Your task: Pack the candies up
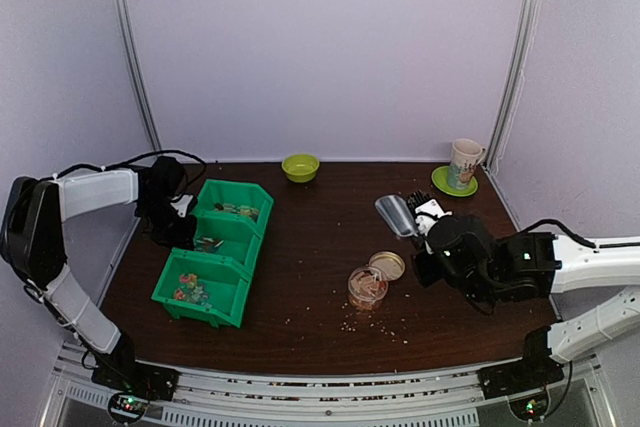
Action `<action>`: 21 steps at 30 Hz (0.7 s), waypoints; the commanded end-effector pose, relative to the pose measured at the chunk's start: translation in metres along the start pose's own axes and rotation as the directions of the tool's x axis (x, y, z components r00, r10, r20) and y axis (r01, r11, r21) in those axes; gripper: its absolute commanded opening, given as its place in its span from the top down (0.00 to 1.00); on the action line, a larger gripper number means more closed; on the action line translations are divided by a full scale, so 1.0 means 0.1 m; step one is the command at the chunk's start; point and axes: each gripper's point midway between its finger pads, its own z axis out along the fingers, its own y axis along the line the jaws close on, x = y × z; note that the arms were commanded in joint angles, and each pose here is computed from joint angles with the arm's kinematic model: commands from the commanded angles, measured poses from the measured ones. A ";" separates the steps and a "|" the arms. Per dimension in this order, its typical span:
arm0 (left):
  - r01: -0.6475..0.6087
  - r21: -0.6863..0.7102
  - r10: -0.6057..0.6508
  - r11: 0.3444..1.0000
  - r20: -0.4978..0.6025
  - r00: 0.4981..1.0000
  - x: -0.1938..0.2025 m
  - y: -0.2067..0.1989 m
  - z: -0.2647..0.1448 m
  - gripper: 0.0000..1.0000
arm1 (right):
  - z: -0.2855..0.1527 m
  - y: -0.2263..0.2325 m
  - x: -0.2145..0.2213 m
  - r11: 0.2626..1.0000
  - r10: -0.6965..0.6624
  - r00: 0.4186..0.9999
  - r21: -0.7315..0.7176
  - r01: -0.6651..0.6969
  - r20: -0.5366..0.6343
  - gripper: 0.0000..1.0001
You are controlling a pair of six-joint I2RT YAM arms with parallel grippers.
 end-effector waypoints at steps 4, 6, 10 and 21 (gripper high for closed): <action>0.063 0.006 -0.064 0.998 0.076 0.995 -0.60 0.19 -0.17 1.00 | -0.06 -0.13 0.04 0.999 0.044 0.999 0.004 -0.044 0.029 1.00; 0.088 0.016 -0.088 0.996 0.073 0.993 -0.73 0.25 -0.16 1.00 | -0.08 -0.14 0.04 0.998 0.055 0.998 -0.005 -0.055 0.033 1.00; 0.078 0.034 -0.080 0.996 0.073 0.994 -1.03 0.28 -0.16 1.00 | -0.12 -0.15 0.03 0.997 0.081 0.996 -0.023 -0.080 0.046 1.00; 0.027 -0.177 -0.020 0.984 0.042 0.999 -1.47 0.88 -0.16 1.00 | -0.22 -0.21 0.11 0.990 0.129 0.991 -0.061 -0.126 0.047 1.00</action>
